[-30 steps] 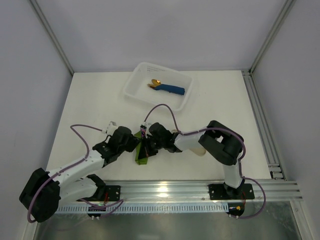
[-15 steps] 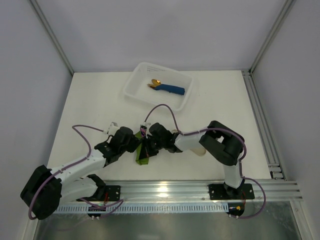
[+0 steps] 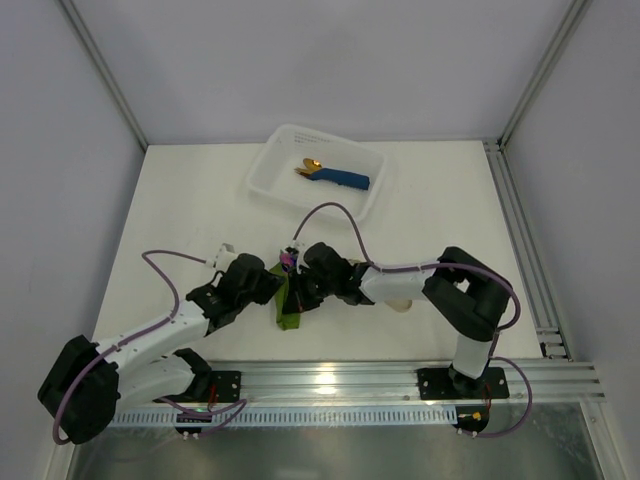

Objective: Place the utensils on the paper napkin and roll it up
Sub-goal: Roll the napkin at the center of the board.

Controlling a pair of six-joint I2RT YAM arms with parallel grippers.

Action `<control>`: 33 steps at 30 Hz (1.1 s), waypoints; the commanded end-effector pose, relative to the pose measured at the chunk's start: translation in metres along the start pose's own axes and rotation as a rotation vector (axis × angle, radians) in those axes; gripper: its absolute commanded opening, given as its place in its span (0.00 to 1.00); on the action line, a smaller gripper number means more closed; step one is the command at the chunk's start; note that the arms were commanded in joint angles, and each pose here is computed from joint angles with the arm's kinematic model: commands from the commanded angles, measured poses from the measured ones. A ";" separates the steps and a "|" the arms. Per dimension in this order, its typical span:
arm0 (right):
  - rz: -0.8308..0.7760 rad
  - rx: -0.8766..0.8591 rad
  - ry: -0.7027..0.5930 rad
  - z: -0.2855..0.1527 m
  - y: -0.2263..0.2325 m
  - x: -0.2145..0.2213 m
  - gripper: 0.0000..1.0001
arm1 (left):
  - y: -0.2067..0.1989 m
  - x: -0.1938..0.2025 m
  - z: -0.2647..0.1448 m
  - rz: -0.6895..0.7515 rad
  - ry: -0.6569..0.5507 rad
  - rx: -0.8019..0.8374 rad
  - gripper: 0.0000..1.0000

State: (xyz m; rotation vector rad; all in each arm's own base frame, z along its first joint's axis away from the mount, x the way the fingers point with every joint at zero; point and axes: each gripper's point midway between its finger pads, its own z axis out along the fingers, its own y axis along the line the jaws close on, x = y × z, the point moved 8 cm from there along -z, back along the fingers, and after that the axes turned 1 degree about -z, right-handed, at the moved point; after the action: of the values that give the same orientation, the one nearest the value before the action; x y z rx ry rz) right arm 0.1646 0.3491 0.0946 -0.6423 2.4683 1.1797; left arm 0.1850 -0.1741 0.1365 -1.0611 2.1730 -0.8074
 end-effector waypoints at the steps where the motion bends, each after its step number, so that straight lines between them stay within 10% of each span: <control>1: -0.065 0.014 -0.056 -0.012 0.009 -0.010 0.04 | -0.005 -0.001 -0.004 0.005 -0.009 0.017 0.00; 33: 0.045 0.163 -0.053 -0.016 -0.055 -0.037 0.04 | -0.019 0.001 0.001 0.023 0.011 0.030 0.00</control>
State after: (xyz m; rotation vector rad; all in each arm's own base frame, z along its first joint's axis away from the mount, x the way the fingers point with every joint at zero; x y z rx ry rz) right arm 0.2125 0.3029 0.0765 -0.4925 2.5771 0.9459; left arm 0.1859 -0.1780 0.1334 -1.0511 2.2147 -0.7873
